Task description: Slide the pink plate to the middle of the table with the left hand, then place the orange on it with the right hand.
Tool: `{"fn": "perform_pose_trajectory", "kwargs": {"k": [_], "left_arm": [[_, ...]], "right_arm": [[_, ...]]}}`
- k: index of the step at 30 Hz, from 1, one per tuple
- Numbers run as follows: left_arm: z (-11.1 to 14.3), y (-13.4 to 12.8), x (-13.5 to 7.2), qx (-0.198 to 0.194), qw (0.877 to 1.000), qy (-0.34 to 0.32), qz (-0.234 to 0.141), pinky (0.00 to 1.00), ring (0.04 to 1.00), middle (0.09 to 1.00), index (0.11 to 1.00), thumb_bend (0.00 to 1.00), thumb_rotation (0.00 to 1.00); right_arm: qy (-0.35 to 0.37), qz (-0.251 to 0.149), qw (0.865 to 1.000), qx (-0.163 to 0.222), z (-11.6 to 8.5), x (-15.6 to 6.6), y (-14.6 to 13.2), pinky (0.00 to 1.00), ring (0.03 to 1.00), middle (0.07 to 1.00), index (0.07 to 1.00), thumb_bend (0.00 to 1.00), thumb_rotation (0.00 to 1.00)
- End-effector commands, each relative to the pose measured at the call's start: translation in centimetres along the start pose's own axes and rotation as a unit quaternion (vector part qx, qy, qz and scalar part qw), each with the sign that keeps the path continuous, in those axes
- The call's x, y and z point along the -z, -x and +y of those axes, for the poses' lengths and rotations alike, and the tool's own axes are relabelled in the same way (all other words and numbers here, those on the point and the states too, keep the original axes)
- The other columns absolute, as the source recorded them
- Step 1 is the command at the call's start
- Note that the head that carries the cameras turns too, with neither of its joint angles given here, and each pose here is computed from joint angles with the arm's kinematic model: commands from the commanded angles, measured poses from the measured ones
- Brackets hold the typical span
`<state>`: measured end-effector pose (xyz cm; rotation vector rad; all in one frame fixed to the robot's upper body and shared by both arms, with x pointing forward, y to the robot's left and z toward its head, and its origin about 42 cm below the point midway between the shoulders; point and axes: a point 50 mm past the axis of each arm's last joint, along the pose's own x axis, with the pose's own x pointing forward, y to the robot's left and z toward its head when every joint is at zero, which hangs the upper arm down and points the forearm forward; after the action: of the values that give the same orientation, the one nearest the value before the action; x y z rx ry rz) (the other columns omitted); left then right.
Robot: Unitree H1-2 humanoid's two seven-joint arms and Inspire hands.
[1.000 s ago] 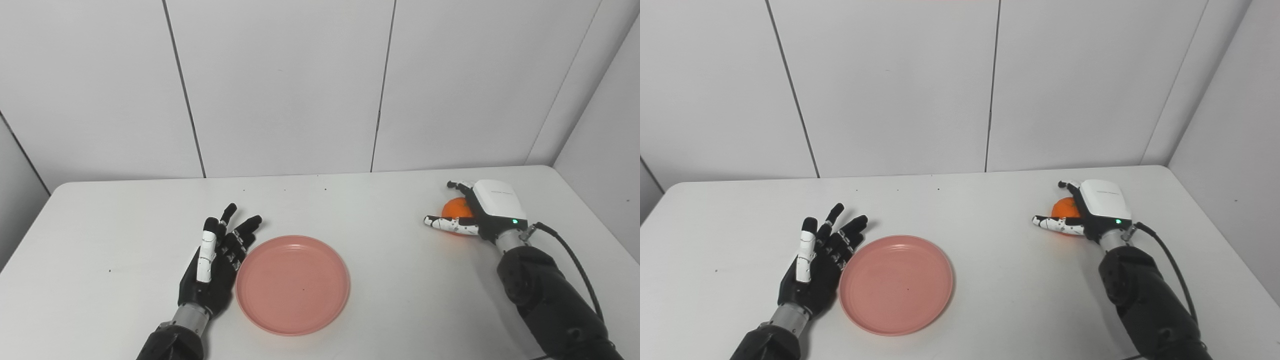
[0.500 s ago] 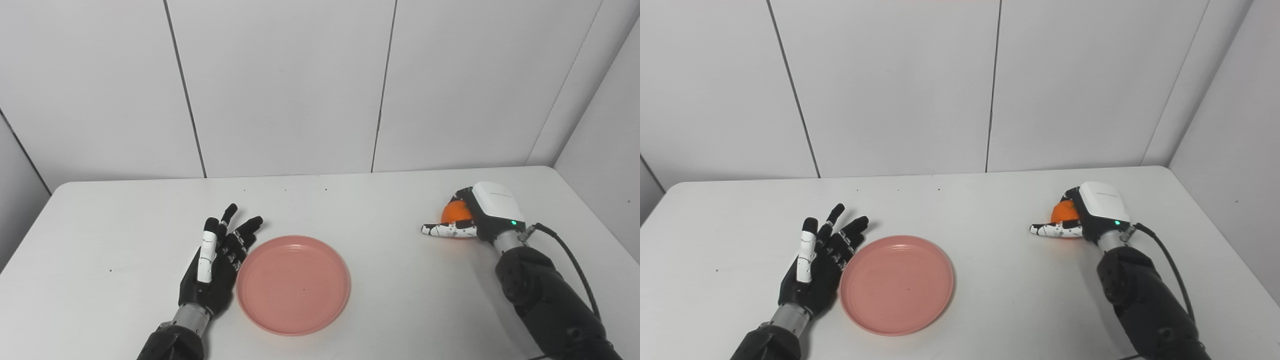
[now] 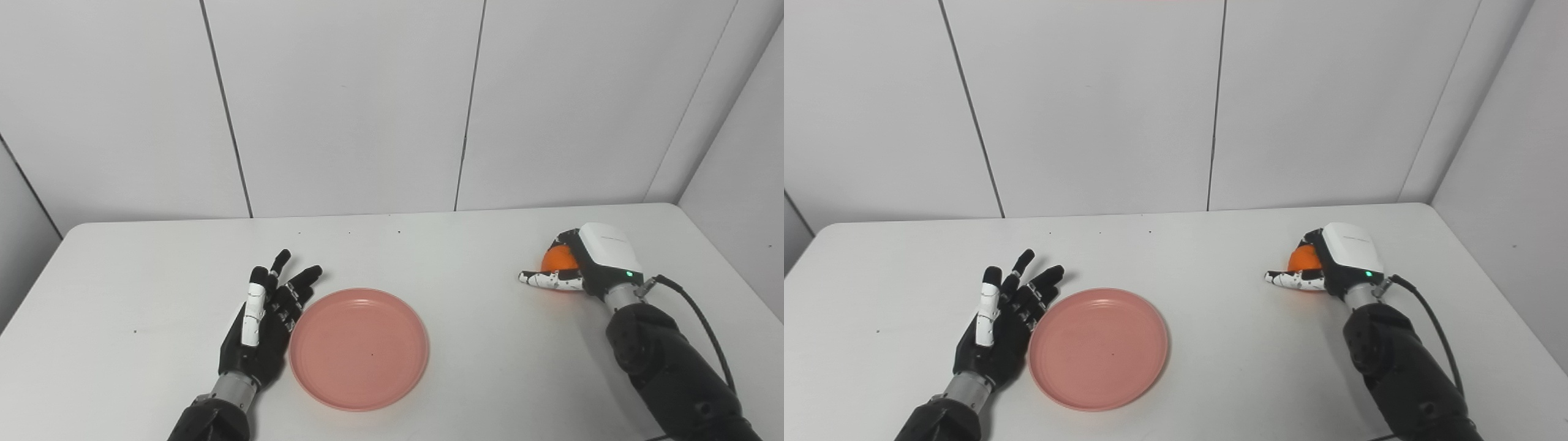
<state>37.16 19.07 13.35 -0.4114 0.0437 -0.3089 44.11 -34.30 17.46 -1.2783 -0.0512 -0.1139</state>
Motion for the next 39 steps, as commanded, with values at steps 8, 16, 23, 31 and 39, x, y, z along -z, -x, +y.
{"fn": "perform_pose_trajectory", "kwargs": {"k": [8, 16, 23, 31, 39], "left_arm": [[0.7, 0.9, 2.0, -0.024, 0.998, 0.007, 0.051, 1.0, 0.916, 0.758, 1.0, 0.84, 0.8], [0.4, 0.8, 2.0, -0.025, 0.999, 0.007, 0.048, 1.0, 0.924, 0.826, 1.0, 0.85, 0.8], [0.3, 0.6, 2.1, -0.023, 0.999, 0.005, 0.048, 1.0, 0.915, 0.792, 1.0, 0.85, 0.8], [0.1, 0.7, 2.2, -0.022, 0.999, 0.006, 0.048, 1.0, 0.915, 0.798, 1.0, 0.85, 0.81], [-0.6, 0.5, 2.4, -0.023, 0.998, 0.005, 0.05, 1.0, 0.908, 0.779, 1.0, 0.87, 0.8]], "right_arm": [[0.011, -0.058, 0.995, 0.086, -5.9, -2.1, -1.6, 0.11, 0.163, 0.225, 0.263, 0.45, 0.54], [0.008, -0.113, 0.983, 0.145, -10.9, -4.4, -2.3, 0.11, 0.16, 0.224, 0.265, 0.45, 0.46], [0.019, -0.157, 0.972, 0.173, -13.1, -7.5, -1.8, 0.11, 0.154, 0.211, 0.252, 0.46, 0.54], [-0.003, -0.214, 0.959, 0.185, -14.3, -11.5, -0.1, 0.11, 0.15, 0.215, 0.259, 0.47, 0.53], [-0.05, -0.267, 0.943, 0.191, -14.5, -15.3, 2.5, 0.12, 0.158, 0.231, 0.281, 0.48, 0.61]]}}
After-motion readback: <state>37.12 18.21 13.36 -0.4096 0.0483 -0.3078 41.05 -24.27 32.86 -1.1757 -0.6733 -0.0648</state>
